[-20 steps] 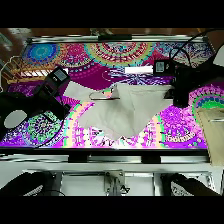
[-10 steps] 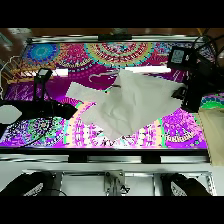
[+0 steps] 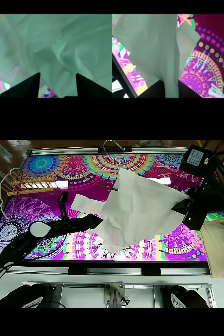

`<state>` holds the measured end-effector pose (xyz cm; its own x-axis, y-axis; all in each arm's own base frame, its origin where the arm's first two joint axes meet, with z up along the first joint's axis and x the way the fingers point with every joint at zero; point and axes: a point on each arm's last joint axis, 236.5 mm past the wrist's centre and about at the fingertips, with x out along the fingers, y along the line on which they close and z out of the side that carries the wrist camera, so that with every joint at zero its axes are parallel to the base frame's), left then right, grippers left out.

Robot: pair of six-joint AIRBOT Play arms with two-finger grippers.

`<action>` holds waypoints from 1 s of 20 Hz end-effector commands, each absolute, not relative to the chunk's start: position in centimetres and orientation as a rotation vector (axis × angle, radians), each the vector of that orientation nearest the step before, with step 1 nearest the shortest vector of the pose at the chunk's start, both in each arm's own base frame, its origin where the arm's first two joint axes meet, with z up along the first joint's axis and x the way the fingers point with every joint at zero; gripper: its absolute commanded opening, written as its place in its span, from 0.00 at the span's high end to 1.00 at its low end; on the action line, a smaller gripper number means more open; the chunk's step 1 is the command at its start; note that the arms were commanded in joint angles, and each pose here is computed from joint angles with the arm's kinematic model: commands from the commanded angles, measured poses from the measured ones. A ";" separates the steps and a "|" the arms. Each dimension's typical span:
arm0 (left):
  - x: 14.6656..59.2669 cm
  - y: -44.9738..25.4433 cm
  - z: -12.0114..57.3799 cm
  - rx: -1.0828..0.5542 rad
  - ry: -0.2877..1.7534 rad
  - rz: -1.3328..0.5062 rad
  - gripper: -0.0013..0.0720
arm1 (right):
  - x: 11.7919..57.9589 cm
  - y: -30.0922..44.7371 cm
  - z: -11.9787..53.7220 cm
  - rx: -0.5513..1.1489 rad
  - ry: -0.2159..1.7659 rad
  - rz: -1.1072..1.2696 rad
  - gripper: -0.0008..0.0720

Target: Fold the shirts.

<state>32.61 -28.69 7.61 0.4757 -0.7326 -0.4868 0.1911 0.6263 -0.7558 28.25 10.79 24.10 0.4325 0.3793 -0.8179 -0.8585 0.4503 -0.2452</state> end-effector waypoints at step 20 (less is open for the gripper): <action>41.5 -28.1 10.9 -0.675 0.668 -0.601 0.90 | 27.6 10.4 23.8 -0.672 0.822 0.827 0.88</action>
